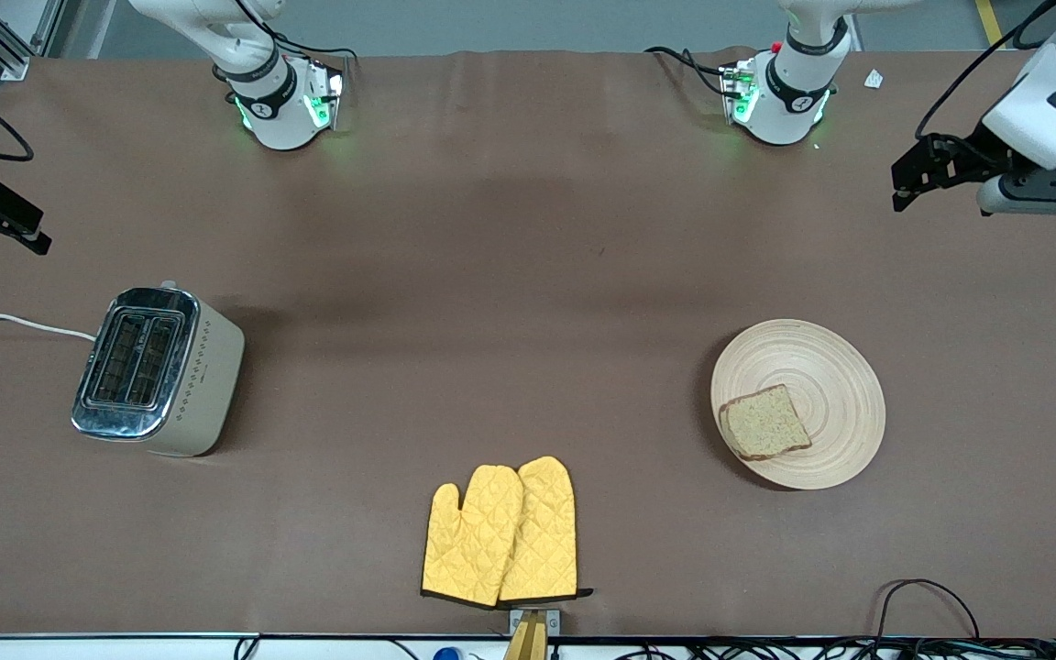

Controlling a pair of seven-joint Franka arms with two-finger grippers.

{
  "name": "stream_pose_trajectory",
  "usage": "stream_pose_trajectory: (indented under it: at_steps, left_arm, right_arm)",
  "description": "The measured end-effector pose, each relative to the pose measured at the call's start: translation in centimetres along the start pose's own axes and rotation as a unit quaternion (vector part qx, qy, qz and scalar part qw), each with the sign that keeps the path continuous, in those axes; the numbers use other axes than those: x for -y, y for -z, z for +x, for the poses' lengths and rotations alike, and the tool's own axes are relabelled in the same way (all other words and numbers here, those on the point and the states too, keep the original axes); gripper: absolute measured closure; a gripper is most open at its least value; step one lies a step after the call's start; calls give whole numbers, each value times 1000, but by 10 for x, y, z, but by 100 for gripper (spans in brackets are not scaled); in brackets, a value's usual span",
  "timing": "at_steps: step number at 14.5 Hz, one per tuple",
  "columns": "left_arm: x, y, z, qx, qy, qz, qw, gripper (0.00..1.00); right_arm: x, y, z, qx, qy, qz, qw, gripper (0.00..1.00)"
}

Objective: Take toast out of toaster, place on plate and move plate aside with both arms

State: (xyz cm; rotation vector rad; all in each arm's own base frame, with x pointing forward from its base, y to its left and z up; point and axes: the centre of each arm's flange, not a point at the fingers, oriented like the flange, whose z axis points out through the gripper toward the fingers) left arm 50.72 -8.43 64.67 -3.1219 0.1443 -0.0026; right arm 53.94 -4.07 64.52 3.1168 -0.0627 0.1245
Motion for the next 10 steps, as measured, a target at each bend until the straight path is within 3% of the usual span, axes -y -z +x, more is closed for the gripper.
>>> stream_pose_trajectory:
  at_steps: [10]
  left_arm:
    - [18, -3, 6, 15, 15, -6, 1000, 0]
  right_arm:
    - [0, 0, 0, 0, 0, 0, 1000, 0]
